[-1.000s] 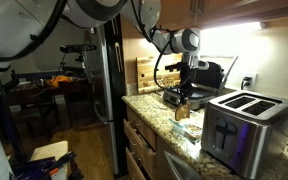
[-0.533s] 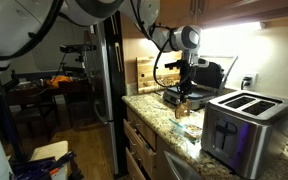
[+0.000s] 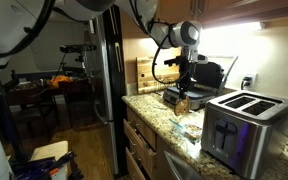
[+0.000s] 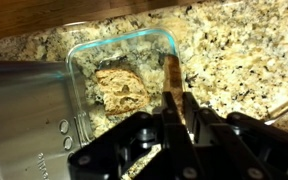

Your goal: Put a slice of bread into the toaster

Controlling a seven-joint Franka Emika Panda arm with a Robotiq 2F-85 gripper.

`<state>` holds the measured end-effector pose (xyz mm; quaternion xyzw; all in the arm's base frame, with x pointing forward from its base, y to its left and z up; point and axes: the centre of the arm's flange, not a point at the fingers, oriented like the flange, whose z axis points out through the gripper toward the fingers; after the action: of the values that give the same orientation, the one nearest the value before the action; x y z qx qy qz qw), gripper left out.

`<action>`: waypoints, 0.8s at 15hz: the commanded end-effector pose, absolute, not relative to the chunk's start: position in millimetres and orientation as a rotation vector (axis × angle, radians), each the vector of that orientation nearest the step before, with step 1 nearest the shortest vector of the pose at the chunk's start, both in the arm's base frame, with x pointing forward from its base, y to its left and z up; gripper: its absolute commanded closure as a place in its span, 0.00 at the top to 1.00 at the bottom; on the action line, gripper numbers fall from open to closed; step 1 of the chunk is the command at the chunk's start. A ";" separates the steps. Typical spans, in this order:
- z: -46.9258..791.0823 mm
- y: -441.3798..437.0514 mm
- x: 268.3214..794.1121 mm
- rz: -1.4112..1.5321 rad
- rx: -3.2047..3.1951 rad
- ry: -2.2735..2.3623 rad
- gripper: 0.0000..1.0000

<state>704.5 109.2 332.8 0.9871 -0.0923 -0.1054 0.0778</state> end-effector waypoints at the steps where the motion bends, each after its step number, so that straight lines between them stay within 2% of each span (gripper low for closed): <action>1: 345.3 103.5 673.7 -0.297 2.968 -0.332 0.08; 12: 379.2 76.5 673.7 -0.167 2.974 -0.459 0.08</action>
<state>697.6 89.6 363.5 0.9865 -0.1260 -0.0743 0.0732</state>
